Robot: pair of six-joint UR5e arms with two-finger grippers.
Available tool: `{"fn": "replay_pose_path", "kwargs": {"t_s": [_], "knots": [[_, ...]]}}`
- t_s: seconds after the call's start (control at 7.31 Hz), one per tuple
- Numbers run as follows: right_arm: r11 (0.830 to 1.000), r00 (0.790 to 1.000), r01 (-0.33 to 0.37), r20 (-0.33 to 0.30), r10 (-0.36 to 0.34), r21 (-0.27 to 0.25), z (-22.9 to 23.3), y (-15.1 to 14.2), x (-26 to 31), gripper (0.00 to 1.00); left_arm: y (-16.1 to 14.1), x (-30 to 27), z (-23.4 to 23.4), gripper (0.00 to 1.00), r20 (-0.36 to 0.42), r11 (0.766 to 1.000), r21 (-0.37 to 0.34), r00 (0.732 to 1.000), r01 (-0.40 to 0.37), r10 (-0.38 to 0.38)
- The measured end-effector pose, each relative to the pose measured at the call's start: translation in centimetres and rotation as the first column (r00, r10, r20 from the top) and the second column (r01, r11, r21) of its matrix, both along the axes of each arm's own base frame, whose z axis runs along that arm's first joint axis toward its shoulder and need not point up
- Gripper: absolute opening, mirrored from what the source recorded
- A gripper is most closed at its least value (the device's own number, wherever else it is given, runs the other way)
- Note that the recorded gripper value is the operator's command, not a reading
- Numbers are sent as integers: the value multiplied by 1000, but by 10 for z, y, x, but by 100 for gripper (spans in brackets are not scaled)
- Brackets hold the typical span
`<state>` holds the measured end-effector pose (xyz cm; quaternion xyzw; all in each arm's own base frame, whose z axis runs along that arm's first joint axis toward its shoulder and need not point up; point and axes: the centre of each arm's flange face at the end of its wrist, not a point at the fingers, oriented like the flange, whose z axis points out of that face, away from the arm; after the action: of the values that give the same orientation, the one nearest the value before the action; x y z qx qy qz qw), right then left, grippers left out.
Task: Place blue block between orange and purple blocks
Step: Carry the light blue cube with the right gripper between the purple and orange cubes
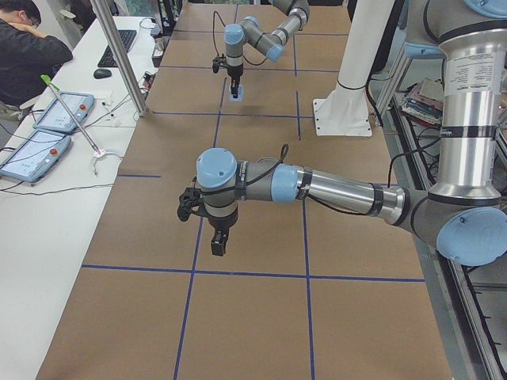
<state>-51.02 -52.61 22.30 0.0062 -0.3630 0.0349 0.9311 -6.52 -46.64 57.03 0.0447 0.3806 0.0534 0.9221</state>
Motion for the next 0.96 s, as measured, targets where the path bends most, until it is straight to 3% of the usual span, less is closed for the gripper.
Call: {"fn": "replay_pose_path", "kwargs": {"t_s": [0.27,0.55,0.96], "knots": [[996,998,65,5,-66,62,83,4,126,31,0,0,-2,100,-1,1000,3,1000,0,0],[991,995,96,14,-97,91,182,24,229,32,0,0,-4,100,-1,1000,1,1000,7,-7],[994,995,90,29,-92,64,284,66,290,33,0,0,-6,100,-2,1000,-2,1000,15,-15]]}}
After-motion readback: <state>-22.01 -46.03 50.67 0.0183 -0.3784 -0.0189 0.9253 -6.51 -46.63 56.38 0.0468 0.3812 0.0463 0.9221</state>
